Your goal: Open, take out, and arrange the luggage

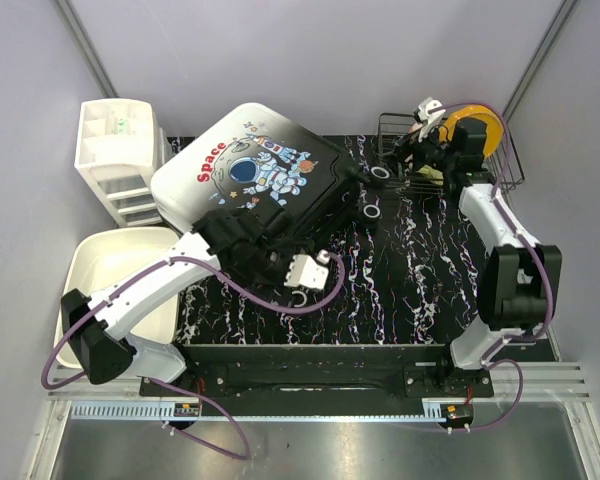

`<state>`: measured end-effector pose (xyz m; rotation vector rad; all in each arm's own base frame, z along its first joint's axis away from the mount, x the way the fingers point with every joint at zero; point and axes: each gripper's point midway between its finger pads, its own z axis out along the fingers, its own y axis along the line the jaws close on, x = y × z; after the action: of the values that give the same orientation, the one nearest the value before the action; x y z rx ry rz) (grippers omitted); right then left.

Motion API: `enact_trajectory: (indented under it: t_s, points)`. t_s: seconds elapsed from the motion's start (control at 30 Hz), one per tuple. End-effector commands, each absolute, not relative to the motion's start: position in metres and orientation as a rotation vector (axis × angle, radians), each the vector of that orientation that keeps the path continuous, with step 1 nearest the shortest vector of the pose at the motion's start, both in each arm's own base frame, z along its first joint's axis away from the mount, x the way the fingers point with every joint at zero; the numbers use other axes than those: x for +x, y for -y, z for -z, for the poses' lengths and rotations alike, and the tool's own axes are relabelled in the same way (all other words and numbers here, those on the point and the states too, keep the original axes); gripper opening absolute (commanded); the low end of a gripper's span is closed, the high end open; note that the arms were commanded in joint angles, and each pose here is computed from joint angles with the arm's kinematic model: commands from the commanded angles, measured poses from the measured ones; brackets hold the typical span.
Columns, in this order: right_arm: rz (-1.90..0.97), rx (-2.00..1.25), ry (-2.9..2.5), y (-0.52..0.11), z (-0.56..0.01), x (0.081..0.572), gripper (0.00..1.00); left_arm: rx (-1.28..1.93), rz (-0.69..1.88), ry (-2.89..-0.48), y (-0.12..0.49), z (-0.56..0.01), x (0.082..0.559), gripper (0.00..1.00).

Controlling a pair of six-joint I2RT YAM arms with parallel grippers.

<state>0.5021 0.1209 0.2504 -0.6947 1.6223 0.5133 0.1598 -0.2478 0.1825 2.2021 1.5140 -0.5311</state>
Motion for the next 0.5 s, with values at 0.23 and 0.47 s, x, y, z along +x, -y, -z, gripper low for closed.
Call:
enact_trajectory:
  t_s: [0.23,0.47]
  points:
    - [-0.534,-0.836,-1.921,-0.132,-0.26,0.456,1.0,1.388,0.571,-1.864,0.189,-0.298,0.24,0.99]
    - [-0.52,-0.99,-2.073,-0.165,-0.221,0.444,1.0,0.883,0.719,-1.977,0.128,-0.325,0.259,0.99]
